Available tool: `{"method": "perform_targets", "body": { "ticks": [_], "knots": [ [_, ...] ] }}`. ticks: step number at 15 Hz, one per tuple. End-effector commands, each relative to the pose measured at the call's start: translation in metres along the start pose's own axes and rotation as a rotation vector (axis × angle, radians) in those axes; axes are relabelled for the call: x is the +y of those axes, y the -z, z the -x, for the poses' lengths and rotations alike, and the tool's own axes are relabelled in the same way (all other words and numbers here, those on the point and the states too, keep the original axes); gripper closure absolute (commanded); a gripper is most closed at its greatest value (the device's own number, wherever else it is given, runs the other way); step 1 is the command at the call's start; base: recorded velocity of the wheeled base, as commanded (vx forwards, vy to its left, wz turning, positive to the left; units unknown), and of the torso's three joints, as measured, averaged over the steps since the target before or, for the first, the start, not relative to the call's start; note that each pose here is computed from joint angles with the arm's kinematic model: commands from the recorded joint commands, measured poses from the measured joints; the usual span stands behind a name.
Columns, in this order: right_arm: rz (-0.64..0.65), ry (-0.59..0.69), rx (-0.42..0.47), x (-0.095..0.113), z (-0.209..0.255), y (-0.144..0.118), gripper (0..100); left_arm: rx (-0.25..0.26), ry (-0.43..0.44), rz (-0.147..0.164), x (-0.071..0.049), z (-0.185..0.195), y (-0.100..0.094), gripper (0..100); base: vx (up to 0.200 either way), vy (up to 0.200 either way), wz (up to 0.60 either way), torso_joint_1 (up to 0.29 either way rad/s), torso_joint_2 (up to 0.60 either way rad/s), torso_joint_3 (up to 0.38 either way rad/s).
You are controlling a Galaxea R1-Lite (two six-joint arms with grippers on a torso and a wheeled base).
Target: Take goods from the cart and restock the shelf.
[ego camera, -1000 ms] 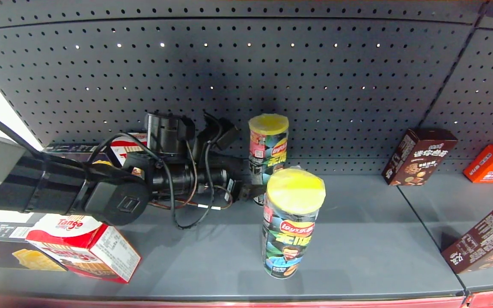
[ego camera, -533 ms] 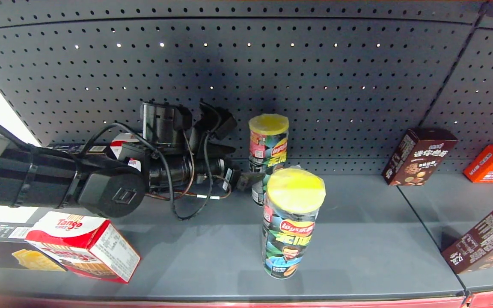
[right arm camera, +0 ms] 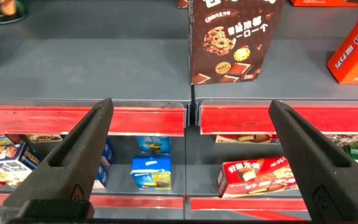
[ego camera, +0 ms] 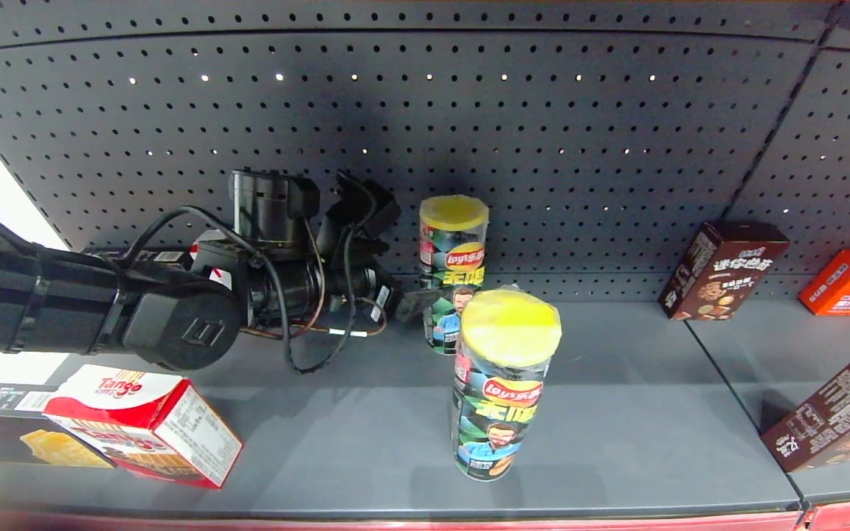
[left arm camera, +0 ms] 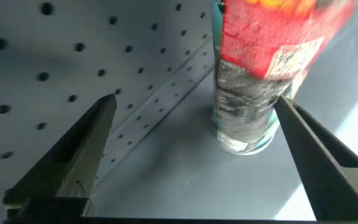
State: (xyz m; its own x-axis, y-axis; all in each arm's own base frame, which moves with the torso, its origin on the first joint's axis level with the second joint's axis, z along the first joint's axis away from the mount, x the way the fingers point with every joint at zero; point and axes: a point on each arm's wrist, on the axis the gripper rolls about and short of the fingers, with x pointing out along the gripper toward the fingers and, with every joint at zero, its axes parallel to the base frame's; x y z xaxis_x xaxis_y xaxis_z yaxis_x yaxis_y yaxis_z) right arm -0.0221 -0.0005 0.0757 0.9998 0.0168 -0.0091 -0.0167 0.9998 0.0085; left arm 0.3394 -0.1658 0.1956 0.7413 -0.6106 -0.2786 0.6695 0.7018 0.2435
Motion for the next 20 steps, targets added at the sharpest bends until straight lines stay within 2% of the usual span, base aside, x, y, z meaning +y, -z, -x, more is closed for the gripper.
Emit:
{"method": "perform_targets", "body": {
  "ticks": [1, 7, 14, 16, 18, 20],
  "knots": [
    [-0.001, 0.001, 0.002, 0.000, 0.000, 0.000, 0, 0.002, -0.013, -0.003, 0.002, 0.001, 0.000, 0, 0.000, 0.000, 0.00, 0.000, 0.00, 0.000],
    [0.001, 0.000, 0.000, 0.000, 0.000, 0.000, 0, 0.024, -0.089, 0.003, 0.011, 0.003, 0.003, 0, 0.000, 0.000, 0.00, 0.000, 0.00, 0.000],
    [0.001, 0.000, 0.002, 0.000, 0.000, 0.000, 0, 0.038, -0.115, 0.002, 0.012, -0.002, 0.006, 0, 0.000, 0.000, 0.00, 0.000, 0.00, 0.000],
    [0.001, 0.001, 0.002, 0.000, 0.000, 0.000, 0, 0.051, -0.144, -0.013, 0.015, -0.001, 0.008, 0, 0.000, 0.000, 0.00, 0.000, 0.00, 0.000],
    [-0.001, 0.001, 0.002, 0.000, 0.000, 0.000, 0, 0.081, -0.185, -0.068, 0.024, 0.003, 0.014, 0, 0.000, 0.000, 0.00, 0.000, 0.00, 0.000],
    [0.001, 0.000, 0.002, 0.000, 0.000, 0.000, 0, 0.085, -0.198, -0.075, 0.028, 0.004, 0.015, 0, 0.000, 0.000, 0.00, 0.000, 0.00, 0.000]
  ]
}}
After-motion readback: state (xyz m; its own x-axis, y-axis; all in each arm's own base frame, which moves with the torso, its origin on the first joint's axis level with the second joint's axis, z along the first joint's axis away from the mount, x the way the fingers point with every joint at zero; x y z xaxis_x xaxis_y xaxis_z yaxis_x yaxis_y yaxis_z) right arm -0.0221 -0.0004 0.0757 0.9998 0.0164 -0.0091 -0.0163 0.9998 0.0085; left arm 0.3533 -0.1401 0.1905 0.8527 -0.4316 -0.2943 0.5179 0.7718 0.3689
